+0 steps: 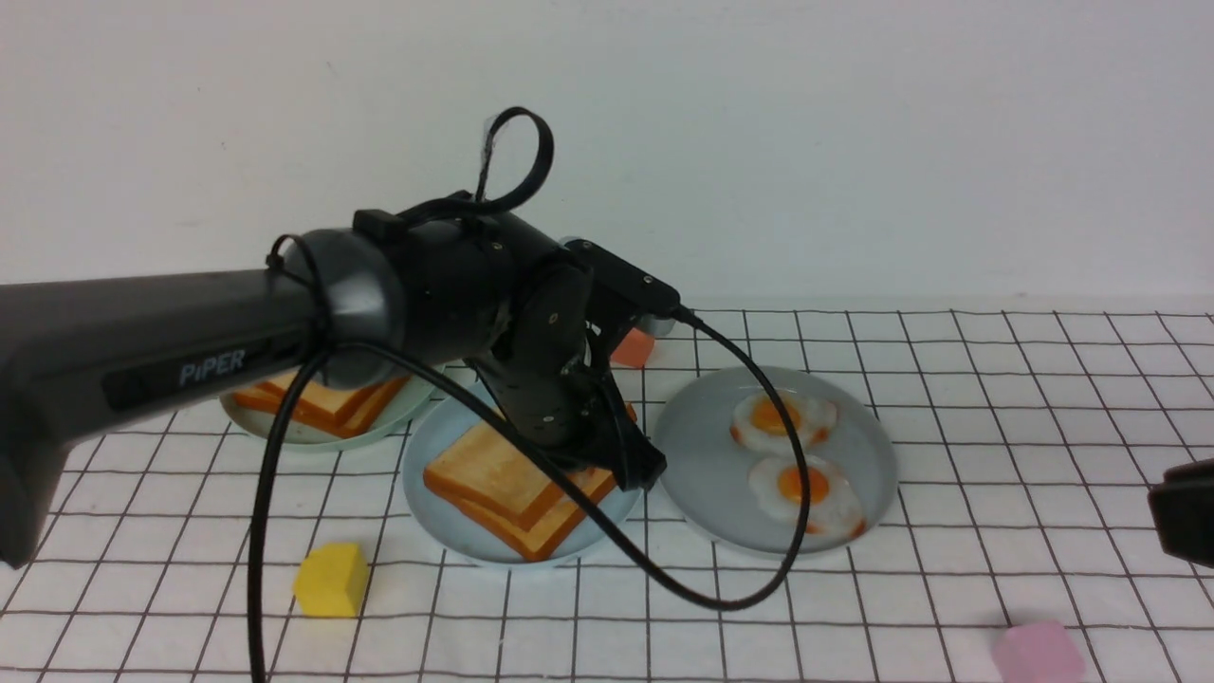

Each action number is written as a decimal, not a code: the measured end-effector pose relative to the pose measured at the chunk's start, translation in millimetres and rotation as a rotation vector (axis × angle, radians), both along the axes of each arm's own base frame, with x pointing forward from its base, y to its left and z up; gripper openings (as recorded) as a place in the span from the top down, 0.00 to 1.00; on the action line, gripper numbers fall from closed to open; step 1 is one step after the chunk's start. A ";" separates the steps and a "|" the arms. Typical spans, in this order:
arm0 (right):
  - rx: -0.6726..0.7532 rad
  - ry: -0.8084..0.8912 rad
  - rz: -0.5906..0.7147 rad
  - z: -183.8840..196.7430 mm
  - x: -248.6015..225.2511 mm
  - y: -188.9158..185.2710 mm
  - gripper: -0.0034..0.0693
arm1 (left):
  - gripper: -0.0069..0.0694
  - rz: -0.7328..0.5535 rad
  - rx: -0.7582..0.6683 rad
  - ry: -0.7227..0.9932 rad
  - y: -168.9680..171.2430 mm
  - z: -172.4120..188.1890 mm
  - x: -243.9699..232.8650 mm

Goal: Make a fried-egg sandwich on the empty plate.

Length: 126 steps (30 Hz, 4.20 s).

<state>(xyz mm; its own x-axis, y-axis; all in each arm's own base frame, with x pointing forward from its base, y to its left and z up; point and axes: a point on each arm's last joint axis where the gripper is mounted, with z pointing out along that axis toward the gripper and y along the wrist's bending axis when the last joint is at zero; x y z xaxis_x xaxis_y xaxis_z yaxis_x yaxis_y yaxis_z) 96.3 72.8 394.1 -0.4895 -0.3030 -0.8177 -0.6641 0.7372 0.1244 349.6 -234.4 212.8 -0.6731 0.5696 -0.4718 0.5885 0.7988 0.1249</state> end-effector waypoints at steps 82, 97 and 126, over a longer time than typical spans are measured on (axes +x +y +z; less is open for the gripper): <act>0.304 -0.204 -0.758 -115.5 -67.4 -80.7 0.95 | 0.93 0.030 -0.863 -0.671 202.7 32.7 -310.4; 0.078 -0.298 -0.713 -220.2 -44.3 -67.3 0.97 | 0.93 0.030 -0.860 -0.667 202.7 32.2 -310.5; 0.157 -0.248 -0.735 -221.2 -44.7 -65.5 0.96 | 0.89 0.030 -0.860 -0.666 202.7 32.1 -310.4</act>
